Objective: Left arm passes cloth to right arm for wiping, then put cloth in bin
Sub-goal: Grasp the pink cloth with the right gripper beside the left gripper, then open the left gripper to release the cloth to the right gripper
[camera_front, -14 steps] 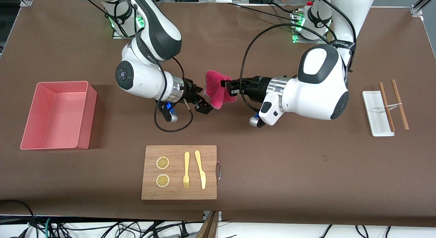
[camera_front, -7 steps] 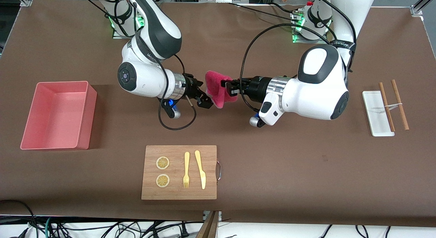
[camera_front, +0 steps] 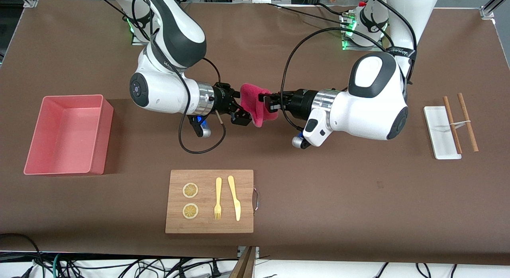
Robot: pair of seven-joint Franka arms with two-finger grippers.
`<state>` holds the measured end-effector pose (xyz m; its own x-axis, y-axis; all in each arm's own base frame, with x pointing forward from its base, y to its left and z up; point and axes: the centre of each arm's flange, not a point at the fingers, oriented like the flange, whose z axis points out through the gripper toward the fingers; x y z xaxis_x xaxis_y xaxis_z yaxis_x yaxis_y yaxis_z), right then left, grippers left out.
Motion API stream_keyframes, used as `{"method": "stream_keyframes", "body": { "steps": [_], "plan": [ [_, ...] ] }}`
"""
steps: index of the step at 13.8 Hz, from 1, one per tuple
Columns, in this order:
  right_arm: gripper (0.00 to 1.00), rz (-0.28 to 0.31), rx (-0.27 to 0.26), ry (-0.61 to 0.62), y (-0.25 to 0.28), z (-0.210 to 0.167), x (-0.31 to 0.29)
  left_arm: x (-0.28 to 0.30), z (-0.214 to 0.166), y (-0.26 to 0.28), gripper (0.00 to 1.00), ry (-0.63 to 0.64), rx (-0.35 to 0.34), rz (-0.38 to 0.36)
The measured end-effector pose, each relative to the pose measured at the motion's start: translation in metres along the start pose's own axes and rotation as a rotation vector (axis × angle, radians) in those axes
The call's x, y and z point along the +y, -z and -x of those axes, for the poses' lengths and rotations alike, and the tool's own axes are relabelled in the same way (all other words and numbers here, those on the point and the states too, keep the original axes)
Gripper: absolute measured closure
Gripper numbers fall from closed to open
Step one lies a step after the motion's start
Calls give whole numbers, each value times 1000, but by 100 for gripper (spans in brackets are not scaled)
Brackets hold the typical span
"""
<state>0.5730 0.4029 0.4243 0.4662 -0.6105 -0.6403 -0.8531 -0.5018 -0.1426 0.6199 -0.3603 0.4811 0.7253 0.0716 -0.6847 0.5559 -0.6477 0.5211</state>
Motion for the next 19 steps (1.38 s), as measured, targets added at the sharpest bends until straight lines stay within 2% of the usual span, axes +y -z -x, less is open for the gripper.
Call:
{"method": "stream_keyframes", "body": {
  "steps": [8,9,16,17,19],
  "plan": [
    [94,2,-1,-1,-1,-1,0,0,0,1,96,1,1,1],
    [99,1,0,-1,-1,-1,0,0,0,1,96,1,1,1],
    [99,-3,0,-2,2,-2,-1,0,-1,1,96,1,1,1],
    [99,-4,1,-3,2,-2,-1,0,-1,1,92,1,2,1],
    [99,-5,2,-5,3,-4,-1,-1,-2,3,74,3,4,3]
  ]
}}
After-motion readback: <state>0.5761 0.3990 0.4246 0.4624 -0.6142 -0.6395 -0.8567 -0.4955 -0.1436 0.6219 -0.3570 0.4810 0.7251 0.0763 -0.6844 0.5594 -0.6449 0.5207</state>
